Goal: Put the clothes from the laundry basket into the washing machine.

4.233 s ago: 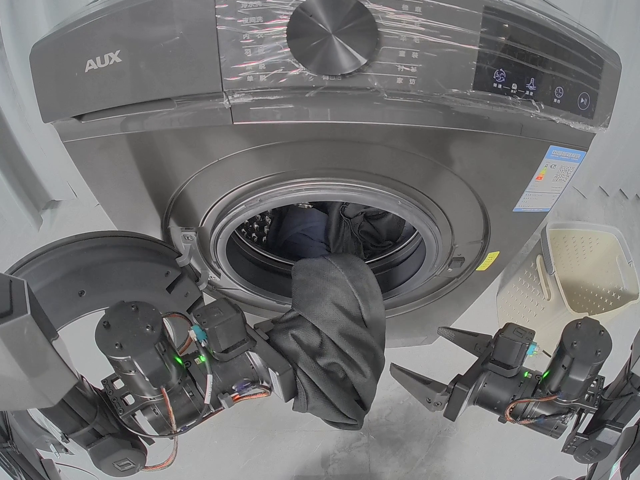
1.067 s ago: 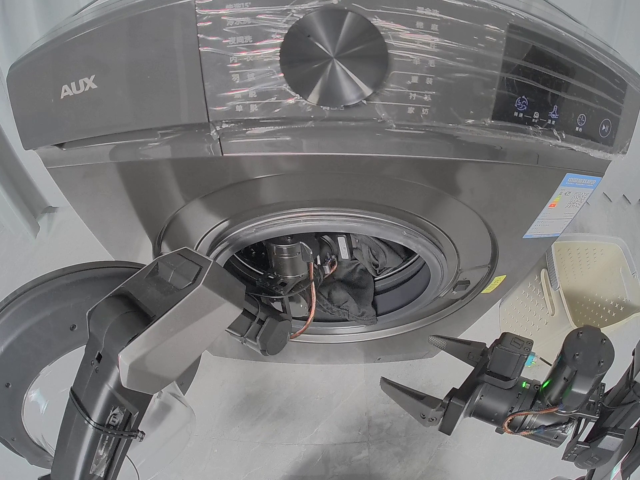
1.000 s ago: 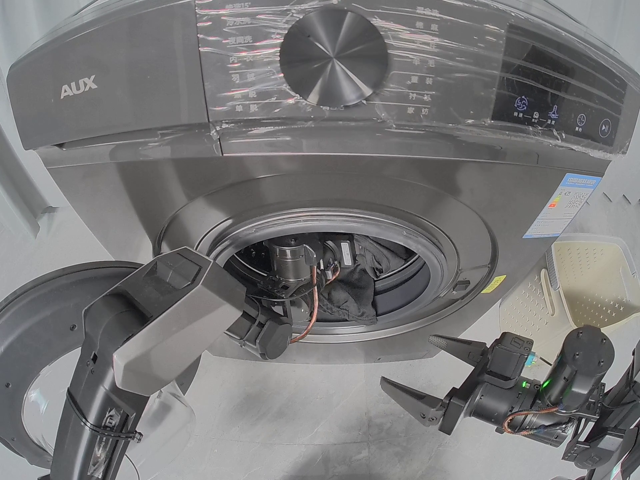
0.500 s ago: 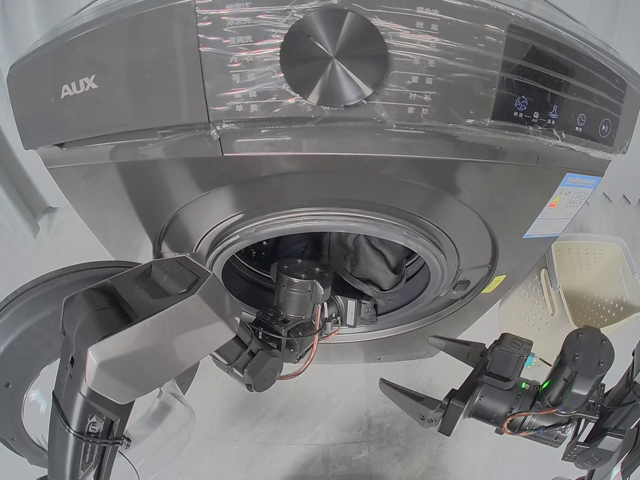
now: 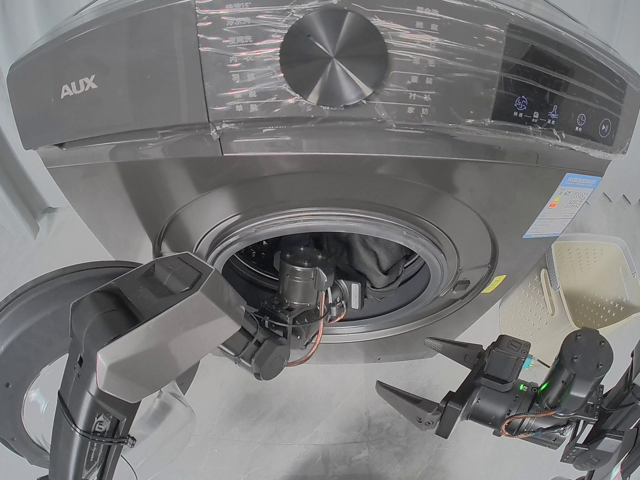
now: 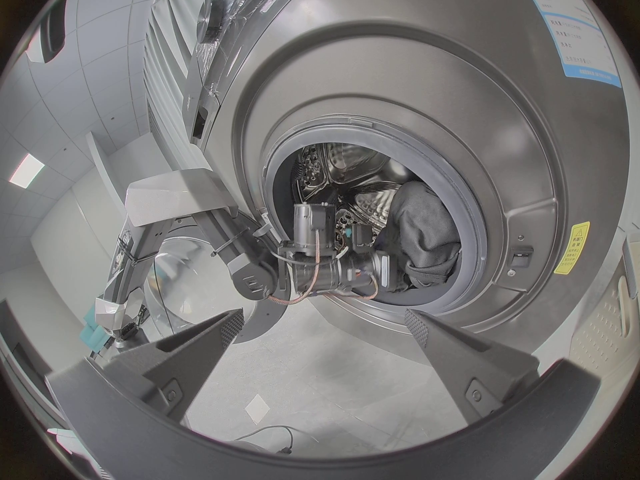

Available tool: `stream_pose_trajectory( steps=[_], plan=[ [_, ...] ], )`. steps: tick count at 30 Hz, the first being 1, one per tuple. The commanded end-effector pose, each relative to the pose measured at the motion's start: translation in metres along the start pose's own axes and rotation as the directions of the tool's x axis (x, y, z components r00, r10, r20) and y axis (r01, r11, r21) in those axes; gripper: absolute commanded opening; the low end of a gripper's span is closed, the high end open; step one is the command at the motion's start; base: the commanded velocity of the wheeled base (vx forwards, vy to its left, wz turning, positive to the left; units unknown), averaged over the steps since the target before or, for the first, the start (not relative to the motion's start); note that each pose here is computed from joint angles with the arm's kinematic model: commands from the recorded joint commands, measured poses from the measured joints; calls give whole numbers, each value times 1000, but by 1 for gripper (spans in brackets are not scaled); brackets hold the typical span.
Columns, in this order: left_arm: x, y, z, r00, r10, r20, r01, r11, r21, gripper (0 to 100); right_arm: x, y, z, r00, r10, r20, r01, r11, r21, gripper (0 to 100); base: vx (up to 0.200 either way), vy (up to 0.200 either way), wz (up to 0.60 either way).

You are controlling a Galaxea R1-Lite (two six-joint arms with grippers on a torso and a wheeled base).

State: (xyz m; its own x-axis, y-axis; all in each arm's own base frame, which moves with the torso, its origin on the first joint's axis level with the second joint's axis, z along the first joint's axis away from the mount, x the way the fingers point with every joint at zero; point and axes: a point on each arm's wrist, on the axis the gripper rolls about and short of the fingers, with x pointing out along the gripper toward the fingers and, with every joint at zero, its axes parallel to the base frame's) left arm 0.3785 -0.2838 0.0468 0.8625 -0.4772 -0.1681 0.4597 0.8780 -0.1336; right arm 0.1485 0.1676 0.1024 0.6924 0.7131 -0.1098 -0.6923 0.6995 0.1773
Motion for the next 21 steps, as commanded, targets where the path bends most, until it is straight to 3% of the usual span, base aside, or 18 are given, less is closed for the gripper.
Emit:
stream_pose_trajectory(
  steps=[1,2,4,5,10,11,17,21],
  plan=[
    [17,10,29,989,56,138,-48,997,-59,0,1,1,0,1000,2,2,-2,1000,1,100,0,0,0],
    [25,16,42,974,91,206,-76,994,-82,0,1,1,0,1000,2,1,-2,1000,1,100,0,0,0],
    [30,22,50,964,110,242,-89,992,-94,0,1,1,0,1000,5,-1,-5,1000,0,100,0,0,0],
    [34,31,54,956,130,265,-106,989,-102,0,2,1,-1,1000,4,-3,-4,1000,0,100,0,0,0],
    [34,40,56,948,157,278,-130,985,-112,0,2,0,-1,1000,1,-2,-1,1000,1,100,0,0,0],
    [33,40,57,948,157,278,-130,985,-112,100,2,0,0,1000,-1,0,1,1000,1,100,0,0,0],
    [30,40,49,957,160,241,-137,985,-108,100,3,0,-1,1000,1,-2,-1,1000,2,100,0,0,0],
    [7,23,41,979,127,160,-115,990,-83,100,2,0,0,1000,2,-1,-2,1000,2,100,0,0,0]
  ],
)
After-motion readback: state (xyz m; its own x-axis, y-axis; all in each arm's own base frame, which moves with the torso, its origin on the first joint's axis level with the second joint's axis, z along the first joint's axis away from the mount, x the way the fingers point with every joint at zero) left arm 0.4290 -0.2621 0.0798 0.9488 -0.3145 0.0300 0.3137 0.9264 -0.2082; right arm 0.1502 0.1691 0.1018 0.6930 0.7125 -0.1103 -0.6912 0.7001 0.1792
